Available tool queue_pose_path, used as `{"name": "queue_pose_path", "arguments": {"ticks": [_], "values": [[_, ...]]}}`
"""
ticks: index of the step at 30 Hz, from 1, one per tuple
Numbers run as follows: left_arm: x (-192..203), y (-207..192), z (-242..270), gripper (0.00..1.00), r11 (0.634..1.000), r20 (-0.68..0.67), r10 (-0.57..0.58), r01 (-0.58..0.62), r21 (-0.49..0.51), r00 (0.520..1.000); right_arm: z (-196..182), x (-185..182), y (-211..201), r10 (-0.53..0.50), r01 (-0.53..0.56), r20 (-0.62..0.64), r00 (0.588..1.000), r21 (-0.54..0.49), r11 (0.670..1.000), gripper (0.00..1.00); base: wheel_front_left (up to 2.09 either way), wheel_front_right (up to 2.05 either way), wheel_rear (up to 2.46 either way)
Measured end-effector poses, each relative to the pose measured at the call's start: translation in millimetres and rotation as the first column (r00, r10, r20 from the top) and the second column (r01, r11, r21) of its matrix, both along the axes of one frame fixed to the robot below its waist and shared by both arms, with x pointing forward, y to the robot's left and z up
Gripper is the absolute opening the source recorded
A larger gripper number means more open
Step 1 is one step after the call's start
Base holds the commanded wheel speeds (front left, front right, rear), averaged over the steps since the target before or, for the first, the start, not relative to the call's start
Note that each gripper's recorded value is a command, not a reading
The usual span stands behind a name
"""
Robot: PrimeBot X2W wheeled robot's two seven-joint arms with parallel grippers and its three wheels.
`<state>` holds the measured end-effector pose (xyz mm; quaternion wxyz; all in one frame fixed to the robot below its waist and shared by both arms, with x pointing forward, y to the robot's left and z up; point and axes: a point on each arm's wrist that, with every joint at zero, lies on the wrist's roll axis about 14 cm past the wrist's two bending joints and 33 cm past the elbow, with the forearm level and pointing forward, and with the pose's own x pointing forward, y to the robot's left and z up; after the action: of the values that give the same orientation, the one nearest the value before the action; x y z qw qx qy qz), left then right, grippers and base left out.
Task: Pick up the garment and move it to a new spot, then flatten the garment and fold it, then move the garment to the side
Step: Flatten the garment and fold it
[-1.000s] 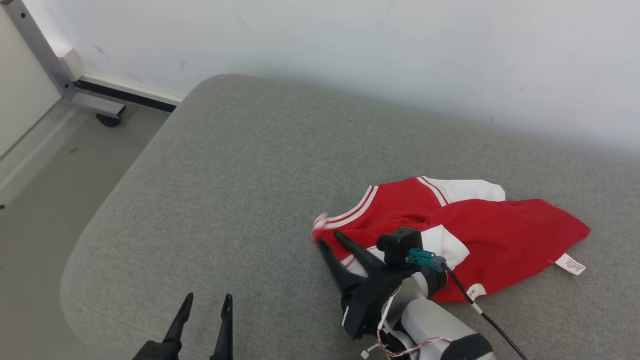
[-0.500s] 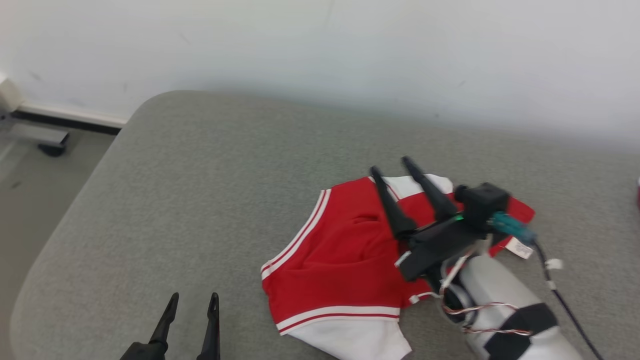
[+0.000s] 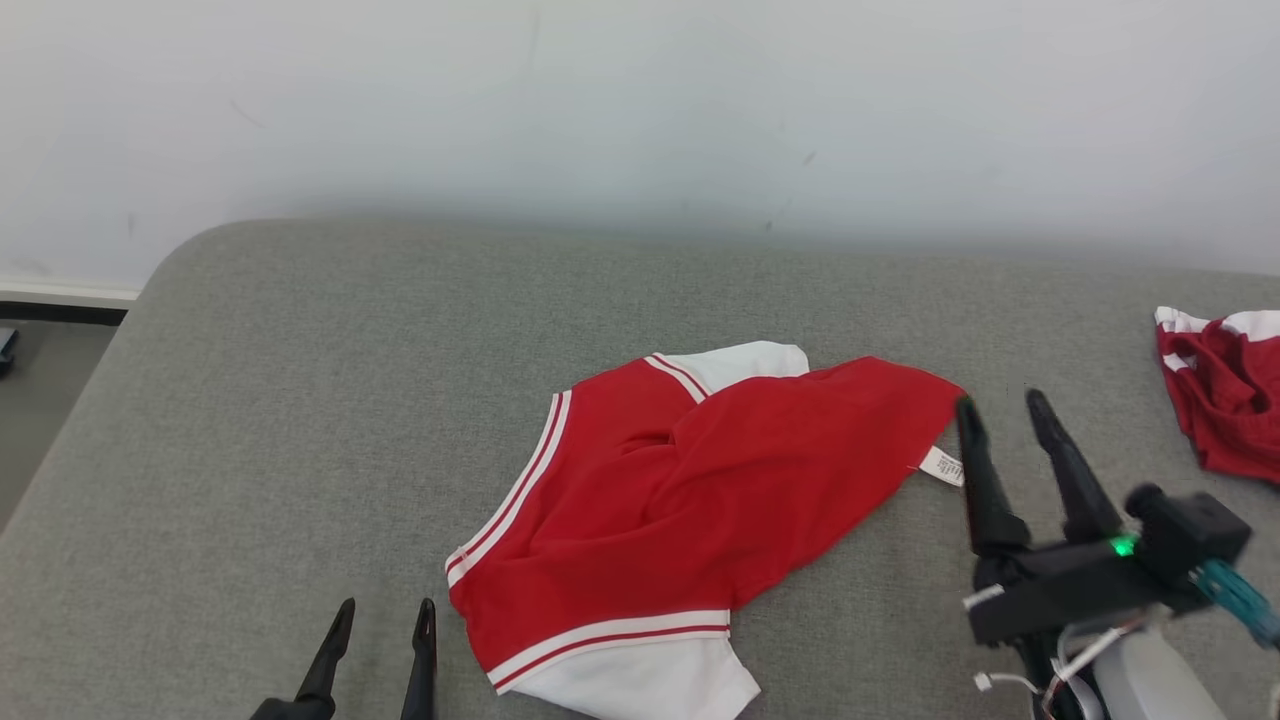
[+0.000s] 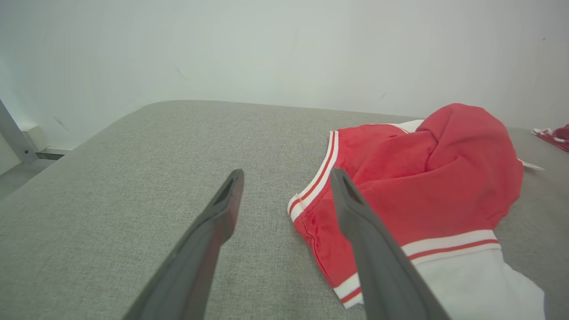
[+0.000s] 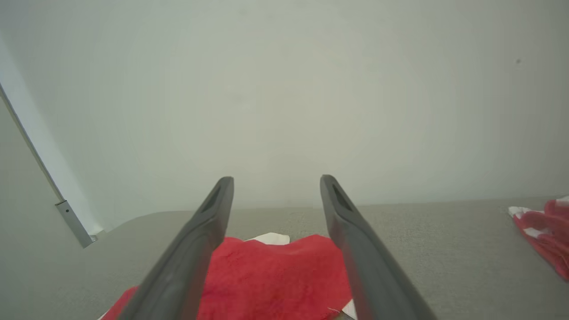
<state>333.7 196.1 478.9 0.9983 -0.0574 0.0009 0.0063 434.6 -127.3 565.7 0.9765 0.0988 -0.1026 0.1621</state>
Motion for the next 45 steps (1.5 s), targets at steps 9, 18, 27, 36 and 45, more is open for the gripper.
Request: {"name": "queue_pose_path", "arguments": {"ticks": [9,18,27,36,45], "values": [[-2.5,-1.4,0.7,1.00,1.000,0.003,-0.004,0.004,-0.001,1.000,-30.1,-28.4,-29.8,-0.114,0.116,-0.072,0.991,0.014,0.993,1.00,0.00,0.00,0.00],[-2.6,0.6,3.0,1.00,1.000,0.010,0.002,-0.002,0.006,1.000,-42.4,-21.1,-43.2,-0.149,0.146,-0.114,0.982,-0.037,0.989,1.00,0.00,0.00,0.00],[-2.4,9.2,2.6,1.00,0.999,0.005,0.028,-0.028,0.015,1.000,-44.3,37.0,-43.6,-0.146,0.120,-0.169,0.975,-0.153,0.981,1.00,0.00,0.00,0.00],[6.3,20.5,-4.0,1.00,0.997,-0.022,0.069,-0.069,0.020,0.997,-75.5,96.1,-51.5,-0.184,0.110,-0.293,0.938,-0.253,0.961,1.00,0.00,0.00,0.00],[11.2,35.2,-15.0,1.00,0.993,-0.064,0.119,-0.117,0.035,0.991,-146.8,117.7,-45.4,-0.209,0.075,-0.480,0.852,-0.283,0.956,1.00,0.00,0.00,0.00]]}}
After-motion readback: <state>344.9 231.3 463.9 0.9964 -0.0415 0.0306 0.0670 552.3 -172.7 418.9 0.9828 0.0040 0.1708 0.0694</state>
